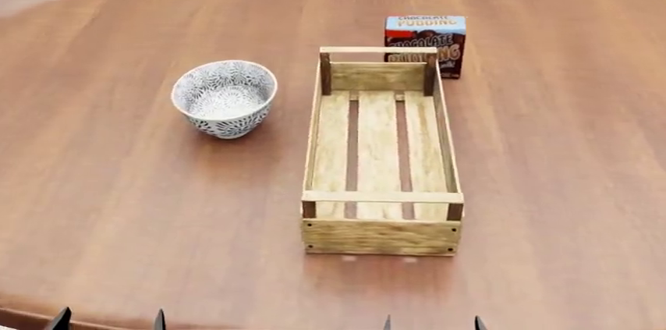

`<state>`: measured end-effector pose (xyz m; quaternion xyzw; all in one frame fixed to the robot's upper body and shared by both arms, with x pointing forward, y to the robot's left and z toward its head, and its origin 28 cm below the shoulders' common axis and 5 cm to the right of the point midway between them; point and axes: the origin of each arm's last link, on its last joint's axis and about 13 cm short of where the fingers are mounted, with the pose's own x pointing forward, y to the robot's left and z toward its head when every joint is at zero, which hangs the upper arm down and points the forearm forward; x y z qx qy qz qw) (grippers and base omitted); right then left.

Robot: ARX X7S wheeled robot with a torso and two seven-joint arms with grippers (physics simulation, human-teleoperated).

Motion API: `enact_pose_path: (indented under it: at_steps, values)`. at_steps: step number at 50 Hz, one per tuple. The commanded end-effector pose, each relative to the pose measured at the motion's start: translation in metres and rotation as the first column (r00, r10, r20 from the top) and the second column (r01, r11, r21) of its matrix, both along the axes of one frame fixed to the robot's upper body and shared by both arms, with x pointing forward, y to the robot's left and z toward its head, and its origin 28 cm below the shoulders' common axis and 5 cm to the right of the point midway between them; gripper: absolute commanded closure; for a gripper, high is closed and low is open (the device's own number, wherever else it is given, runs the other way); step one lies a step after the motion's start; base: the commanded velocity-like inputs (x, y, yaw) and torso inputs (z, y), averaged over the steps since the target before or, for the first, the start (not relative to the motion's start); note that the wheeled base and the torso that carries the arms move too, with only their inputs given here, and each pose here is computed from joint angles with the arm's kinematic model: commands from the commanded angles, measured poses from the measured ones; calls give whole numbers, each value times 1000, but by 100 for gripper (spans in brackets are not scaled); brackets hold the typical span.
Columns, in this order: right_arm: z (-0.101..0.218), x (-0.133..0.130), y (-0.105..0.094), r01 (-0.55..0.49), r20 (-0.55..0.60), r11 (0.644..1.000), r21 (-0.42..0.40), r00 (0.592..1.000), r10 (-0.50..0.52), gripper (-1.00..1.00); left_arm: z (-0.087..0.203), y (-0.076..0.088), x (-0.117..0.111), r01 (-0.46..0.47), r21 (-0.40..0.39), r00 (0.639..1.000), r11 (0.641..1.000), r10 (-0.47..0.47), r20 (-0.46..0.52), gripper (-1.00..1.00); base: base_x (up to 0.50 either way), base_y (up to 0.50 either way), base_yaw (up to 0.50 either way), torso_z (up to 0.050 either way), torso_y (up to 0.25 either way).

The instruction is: Pick up the bowl on the left and put it in the tray.

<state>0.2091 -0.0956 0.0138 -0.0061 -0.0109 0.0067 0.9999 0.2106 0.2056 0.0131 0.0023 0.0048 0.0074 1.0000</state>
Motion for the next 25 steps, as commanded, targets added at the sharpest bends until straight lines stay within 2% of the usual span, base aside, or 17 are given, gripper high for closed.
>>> enact_pose_path:
  at_steps: [1, 17, 25]
  values:
    - [0, 0, 0, -2, 0, 1000, -2, 1000, 2, -100, 0, 0, 0, -1, 0, 1000, 1000, 1, -1, -100, 0, 500, 0, 0, 0]
    - [-1, 0, 0, 4, -7, 1000, -14, 1000, -4, -100, -1, 0, 0, -2, -3, 1000, 1000, 2, -3, -100, 0, 500, 0, 0, 0]
    - [0, 0, 1, -3, 5, 1000, -30, 1000, 3, -100, -1, 1, 1, -4, -5, 1000, 1000, 4, -8, -100, 0, 40, 0, 0, 0]
